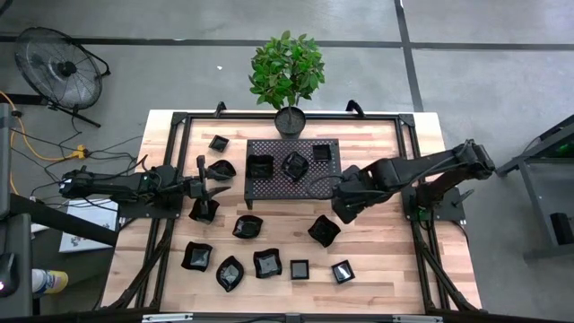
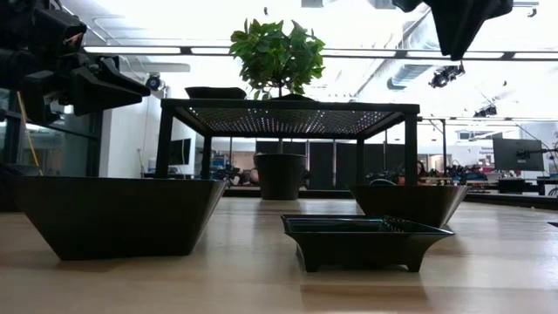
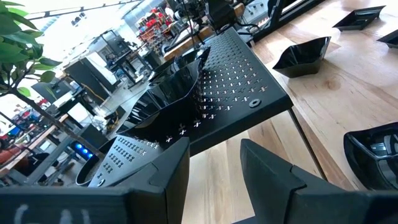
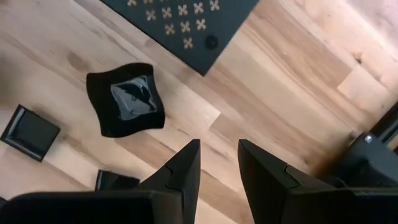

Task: Pick & Place Mini shaped plates
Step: Stack the black distorted square plate on top of the other black distorted square plate on the shelf

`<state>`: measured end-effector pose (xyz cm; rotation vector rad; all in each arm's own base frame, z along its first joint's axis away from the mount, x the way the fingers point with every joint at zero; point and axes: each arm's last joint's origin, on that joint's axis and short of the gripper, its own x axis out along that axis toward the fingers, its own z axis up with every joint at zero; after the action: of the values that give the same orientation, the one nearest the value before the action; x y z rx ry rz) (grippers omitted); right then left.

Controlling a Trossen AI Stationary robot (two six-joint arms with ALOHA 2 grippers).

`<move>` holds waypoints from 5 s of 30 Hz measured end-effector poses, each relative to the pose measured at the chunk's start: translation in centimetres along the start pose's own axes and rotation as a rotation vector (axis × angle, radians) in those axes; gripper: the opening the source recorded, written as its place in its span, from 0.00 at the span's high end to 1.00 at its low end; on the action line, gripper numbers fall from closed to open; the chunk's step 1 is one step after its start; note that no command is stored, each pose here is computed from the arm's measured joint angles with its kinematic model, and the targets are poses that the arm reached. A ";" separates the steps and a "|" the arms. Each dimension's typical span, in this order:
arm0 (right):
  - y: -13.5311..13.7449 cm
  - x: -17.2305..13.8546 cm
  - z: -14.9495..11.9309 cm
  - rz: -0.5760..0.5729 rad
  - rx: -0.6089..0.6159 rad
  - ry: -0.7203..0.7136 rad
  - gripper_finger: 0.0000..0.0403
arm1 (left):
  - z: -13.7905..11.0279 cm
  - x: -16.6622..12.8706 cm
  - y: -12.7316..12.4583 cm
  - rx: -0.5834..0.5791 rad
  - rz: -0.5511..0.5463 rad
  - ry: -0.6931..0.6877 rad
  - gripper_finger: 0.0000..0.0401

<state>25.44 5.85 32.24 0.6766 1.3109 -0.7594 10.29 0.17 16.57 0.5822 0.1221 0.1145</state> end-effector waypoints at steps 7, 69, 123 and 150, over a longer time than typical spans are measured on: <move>0.2 0.0 -0.4 0.013 0.011 0.012 0.74 | 0.0 0.0 0.0 0.000 0.000 0.000 0.65; 4.6 15.8 -5.6 0.377 0.728 0.151 0.86 | 0.0 0.0 0.0 0.000 0.000 0.000 0.65; 0.2 -3.9 1.9 0.585 0.075 -0.208 1.00 | 0.0 0.0 0.0 0.000 0.000 0.000 0.65; 5.6 -3.5 16.5 0.643 0.168 -0.254 1.00 | 0.0 0.0 0.0 0.000 0.000 0.000 0.65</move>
<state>39.22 -3.67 38.03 1.0325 0.7330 -0.4075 10.29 0.17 16.57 0.5823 0.1220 0.1143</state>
